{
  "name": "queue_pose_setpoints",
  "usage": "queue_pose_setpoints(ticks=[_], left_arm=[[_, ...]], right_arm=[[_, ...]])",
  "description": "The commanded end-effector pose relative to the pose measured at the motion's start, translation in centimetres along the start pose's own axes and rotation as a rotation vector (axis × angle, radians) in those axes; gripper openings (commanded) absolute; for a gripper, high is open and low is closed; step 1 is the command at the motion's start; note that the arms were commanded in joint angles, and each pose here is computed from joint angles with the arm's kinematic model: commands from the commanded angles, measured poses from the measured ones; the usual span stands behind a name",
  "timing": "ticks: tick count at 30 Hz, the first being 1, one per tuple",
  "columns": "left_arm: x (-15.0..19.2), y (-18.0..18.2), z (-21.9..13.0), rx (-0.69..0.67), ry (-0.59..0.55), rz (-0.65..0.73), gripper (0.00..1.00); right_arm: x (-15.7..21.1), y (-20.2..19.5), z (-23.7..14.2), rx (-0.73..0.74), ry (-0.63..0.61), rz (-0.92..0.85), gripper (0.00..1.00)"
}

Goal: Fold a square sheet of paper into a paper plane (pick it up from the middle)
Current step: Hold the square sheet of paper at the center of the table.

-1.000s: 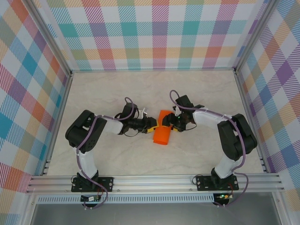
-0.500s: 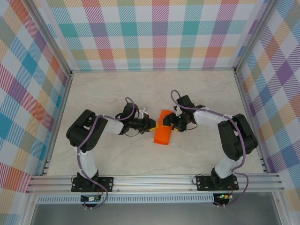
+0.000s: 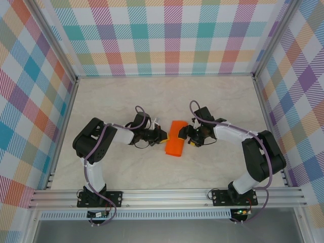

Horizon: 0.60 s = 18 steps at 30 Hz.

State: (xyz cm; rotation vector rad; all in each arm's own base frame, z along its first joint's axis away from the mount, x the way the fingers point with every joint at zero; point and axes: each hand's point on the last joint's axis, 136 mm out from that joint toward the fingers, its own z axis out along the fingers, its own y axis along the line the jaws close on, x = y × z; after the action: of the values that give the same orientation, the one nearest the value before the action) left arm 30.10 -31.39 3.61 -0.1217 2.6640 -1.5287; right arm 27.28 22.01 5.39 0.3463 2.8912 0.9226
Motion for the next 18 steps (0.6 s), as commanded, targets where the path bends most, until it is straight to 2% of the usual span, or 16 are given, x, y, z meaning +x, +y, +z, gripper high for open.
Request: queue_pose_setpoints(ticks=[1,18], left_arm=[[0.4,0.8,0.8,-0.042,0.014,0.009,0.00],[0.5,0.2,1.2,-0.040,0.036,0.027,0.00]], right_arm=[[-0.1,0.8,0.3,-0.060,0.013,0.043,0.64],[-0.9,0.0,1.8,-0.004,0.035,0.050,0.58]])
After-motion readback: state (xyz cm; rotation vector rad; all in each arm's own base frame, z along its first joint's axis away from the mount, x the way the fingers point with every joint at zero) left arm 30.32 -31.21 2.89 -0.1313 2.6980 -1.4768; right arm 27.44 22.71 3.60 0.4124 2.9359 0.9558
